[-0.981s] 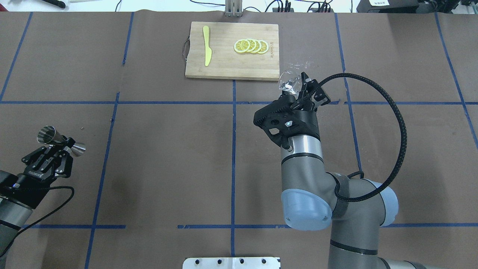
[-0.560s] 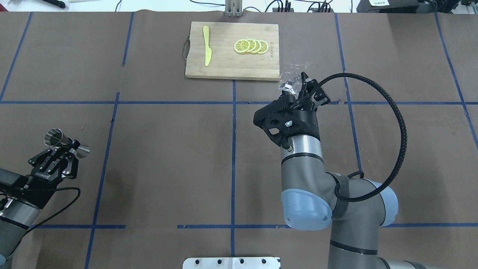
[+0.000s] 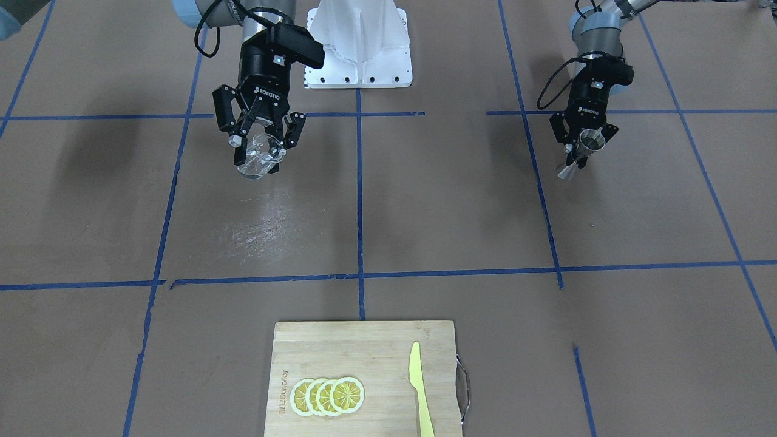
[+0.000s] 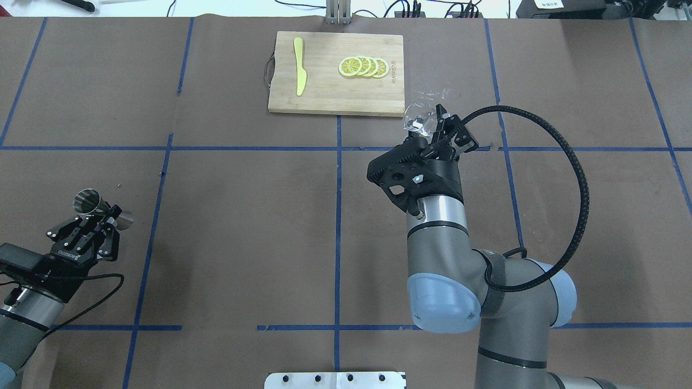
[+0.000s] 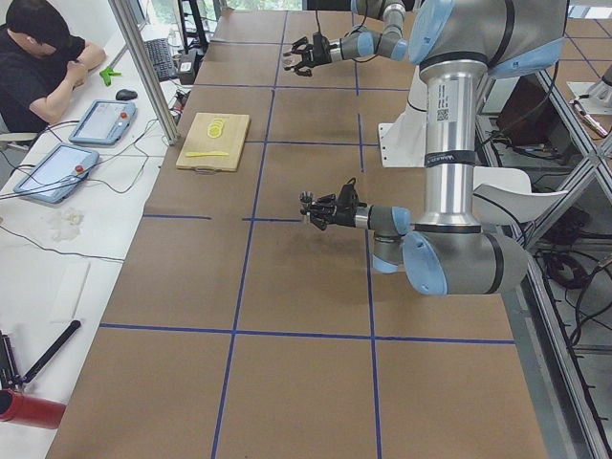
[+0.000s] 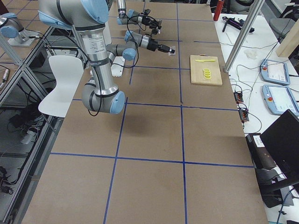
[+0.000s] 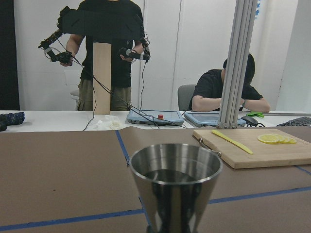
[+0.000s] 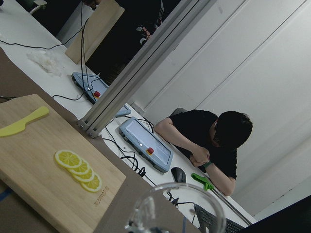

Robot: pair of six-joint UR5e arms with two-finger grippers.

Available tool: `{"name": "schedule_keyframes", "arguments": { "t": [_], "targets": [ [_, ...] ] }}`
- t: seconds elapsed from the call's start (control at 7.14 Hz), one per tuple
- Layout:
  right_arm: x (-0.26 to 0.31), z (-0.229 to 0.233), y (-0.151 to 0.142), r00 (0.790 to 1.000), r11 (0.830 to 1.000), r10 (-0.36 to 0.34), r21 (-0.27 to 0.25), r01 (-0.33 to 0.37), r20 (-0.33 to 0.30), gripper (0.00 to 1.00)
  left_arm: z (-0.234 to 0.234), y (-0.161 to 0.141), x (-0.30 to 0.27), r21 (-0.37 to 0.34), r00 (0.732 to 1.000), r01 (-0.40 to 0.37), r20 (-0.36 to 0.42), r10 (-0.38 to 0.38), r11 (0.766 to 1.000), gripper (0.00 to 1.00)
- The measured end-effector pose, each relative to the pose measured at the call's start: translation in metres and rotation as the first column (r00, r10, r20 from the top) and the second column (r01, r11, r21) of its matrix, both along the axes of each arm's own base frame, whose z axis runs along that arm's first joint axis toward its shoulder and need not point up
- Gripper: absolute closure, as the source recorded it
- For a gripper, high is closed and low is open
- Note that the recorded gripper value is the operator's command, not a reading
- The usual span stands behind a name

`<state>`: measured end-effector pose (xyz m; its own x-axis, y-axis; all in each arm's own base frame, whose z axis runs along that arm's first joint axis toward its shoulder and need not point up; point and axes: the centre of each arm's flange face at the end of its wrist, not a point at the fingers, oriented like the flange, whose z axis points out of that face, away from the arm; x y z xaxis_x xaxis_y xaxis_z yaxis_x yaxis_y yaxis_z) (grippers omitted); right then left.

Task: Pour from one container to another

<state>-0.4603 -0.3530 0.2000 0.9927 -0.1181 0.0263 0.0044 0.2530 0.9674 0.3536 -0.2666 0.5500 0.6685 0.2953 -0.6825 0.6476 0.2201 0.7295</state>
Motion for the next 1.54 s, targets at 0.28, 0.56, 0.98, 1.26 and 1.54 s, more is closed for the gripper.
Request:
{"name": "schedule_keyframes", "arguments": {
  "t": [0.28,0.56,0.98,1.26,1.54],
  "targets": [
    [0.000,0.000,0.000,1.000,1.000,0.000,0.000,0.000,0.000,1.00,0.001,0.000,0.004,0.001,1.000,-0.016,0.010,0.016,1.000,1.00],
    [0.000,0.000,0.000,1.000,1.000,0.000,0.000,0.000,0.000,1.00,0.001,0.001,0.008,-0.001,0.999,-0.046,0.001,0.046,0.999,1.00],
    [0.000,0.000,0.000,1.000,1.000,0.000,0.000,0.000,0.000,1.00,0.008,0.002,0.017,-0.023,0.996,-0.084,-0.042,0.083,0.996,1.00],
    [0.000,0.000,0.000,1.000,1.000,0.000,0.000,0.000,0.000,1.00,0.012,0.002,0.021,-0.034,0.995,-0.089,-0.056,0.087,0.995,1.00],
    [0.000,0.000,0.000,1.000,1.000,0.000,0.000,0.000,0.000,1.00,0.017,0.001,0.024,-0.042,0.994,-0.088,-0.062,0.086,0.995,1.00]
  ]
}}
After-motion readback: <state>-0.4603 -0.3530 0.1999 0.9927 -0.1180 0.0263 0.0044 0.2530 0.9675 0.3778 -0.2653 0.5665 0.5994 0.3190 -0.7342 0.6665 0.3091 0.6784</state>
